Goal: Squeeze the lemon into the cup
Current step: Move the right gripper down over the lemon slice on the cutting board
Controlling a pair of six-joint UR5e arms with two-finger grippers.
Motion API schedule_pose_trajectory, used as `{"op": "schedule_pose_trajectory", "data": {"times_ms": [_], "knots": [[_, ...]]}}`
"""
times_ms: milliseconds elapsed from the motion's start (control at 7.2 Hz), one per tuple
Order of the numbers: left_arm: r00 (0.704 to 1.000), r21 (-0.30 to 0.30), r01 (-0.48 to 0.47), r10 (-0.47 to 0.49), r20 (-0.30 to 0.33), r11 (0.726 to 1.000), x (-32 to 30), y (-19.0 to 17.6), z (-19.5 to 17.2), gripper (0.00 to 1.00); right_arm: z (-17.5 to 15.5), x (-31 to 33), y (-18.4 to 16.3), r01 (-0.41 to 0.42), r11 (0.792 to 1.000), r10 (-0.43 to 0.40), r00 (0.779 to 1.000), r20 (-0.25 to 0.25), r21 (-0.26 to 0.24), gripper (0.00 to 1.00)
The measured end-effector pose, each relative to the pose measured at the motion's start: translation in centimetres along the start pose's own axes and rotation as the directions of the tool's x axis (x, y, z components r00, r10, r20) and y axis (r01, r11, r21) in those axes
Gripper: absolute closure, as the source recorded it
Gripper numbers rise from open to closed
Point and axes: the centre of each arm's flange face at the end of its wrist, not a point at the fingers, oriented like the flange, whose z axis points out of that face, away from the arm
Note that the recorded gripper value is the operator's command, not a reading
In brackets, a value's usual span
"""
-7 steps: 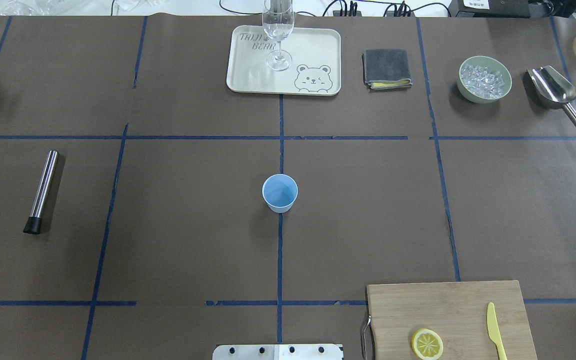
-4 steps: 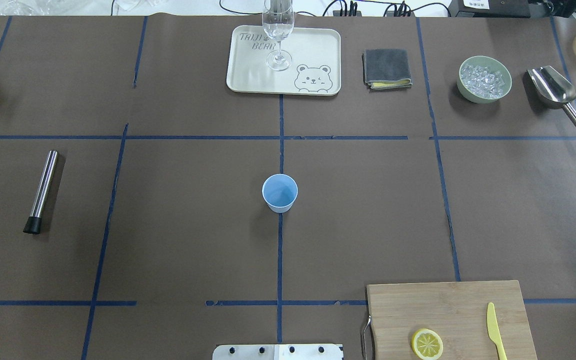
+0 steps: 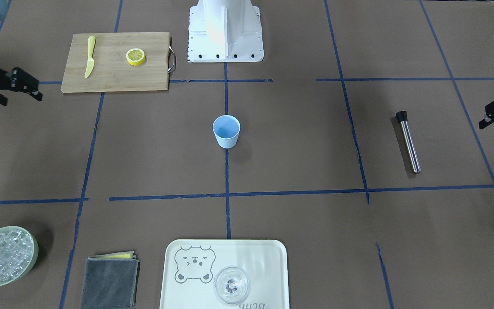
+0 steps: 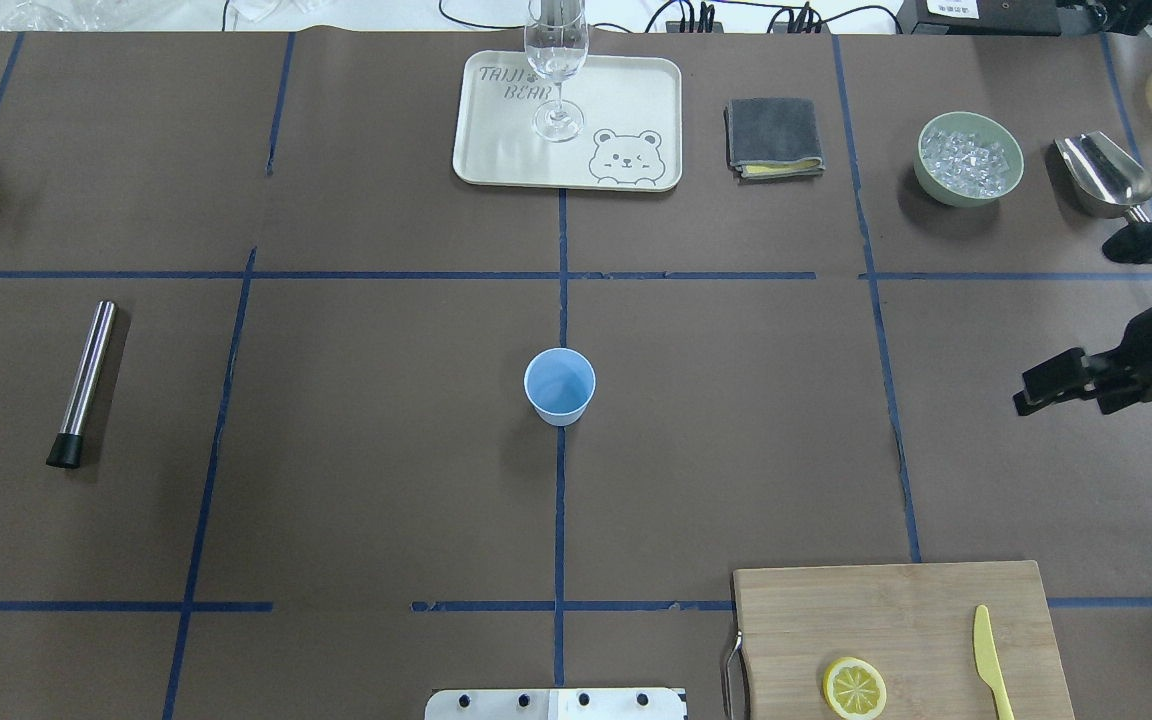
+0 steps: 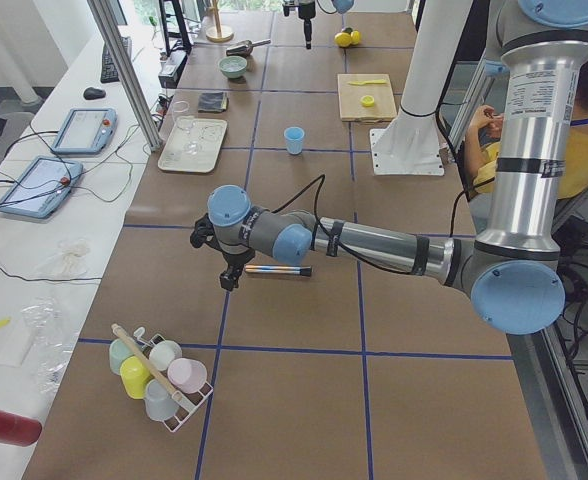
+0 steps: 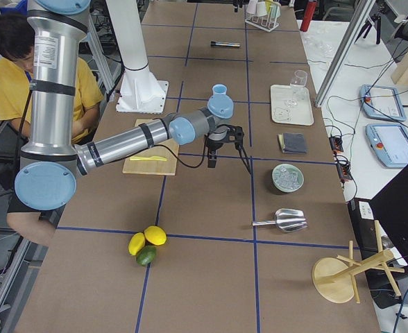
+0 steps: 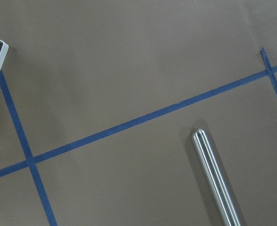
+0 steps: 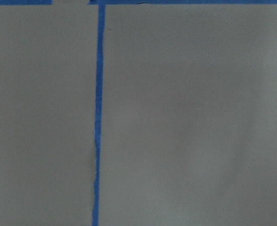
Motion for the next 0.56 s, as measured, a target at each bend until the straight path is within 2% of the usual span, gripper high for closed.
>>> {"op": "schedule_pose_trajectory", "data": {"times_ms": [278,556], "knots": [[1.0,0.012,-0.014,0.014,-0.003,1.0,0.2,-0.1,-0.1,0.0,4.1,-8.7,7.8,-0.016,1.0,0.016,1.0,0.014,0.009,0.0],[1.0,0.013,-0.015,0.015,0.0,1.0,0.1,-0.1,-0.1,0.0,7.3,-13.9,15.8,-0.025,0.998,0.026,1.0,-0.015,0.053,0.0]]}}
